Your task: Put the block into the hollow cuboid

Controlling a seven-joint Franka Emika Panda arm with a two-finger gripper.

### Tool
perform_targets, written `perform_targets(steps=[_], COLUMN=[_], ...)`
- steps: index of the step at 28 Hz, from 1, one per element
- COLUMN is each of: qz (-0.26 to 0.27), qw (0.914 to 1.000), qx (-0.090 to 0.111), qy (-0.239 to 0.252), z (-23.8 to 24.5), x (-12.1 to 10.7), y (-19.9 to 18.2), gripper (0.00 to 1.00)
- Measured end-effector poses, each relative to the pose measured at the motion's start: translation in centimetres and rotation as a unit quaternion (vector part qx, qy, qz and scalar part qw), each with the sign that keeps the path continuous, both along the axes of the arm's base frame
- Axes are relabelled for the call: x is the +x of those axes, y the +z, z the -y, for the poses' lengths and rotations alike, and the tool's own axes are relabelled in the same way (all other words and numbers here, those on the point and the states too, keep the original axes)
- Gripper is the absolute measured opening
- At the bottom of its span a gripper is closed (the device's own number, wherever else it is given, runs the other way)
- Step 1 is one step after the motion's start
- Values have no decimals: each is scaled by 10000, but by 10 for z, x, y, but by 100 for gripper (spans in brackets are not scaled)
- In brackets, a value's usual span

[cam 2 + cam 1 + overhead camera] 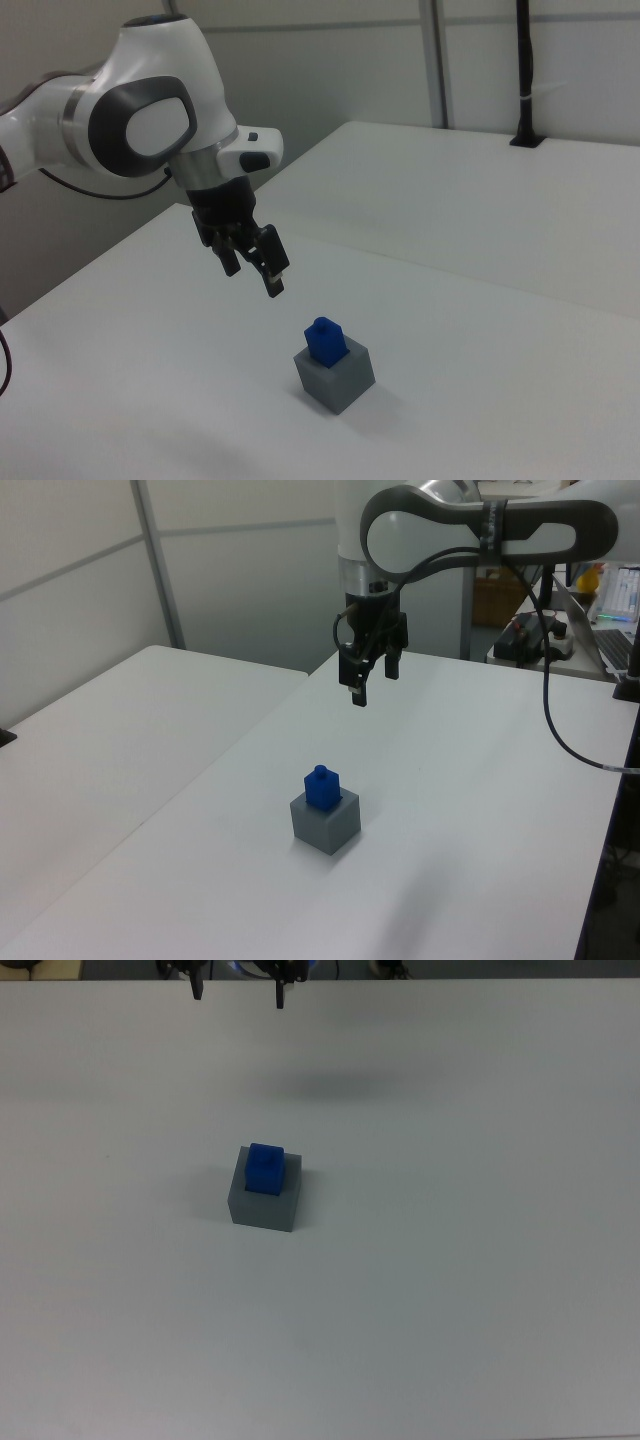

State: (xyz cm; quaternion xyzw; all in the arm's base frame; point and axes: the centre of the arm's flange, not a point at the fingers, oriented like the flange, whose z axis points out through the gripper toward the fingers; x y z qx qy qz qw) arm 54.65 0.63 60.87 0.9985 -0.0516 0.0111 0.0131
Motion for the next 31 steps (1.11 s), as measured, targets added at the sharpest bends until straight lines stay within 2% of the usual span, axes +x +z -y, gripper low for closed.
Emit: perform_targets(steps=[31], qz=[-63], qw=[10000], qx=[-2], qy=[28], z=[-3], x=[1], y=[-6], gripper=[100])
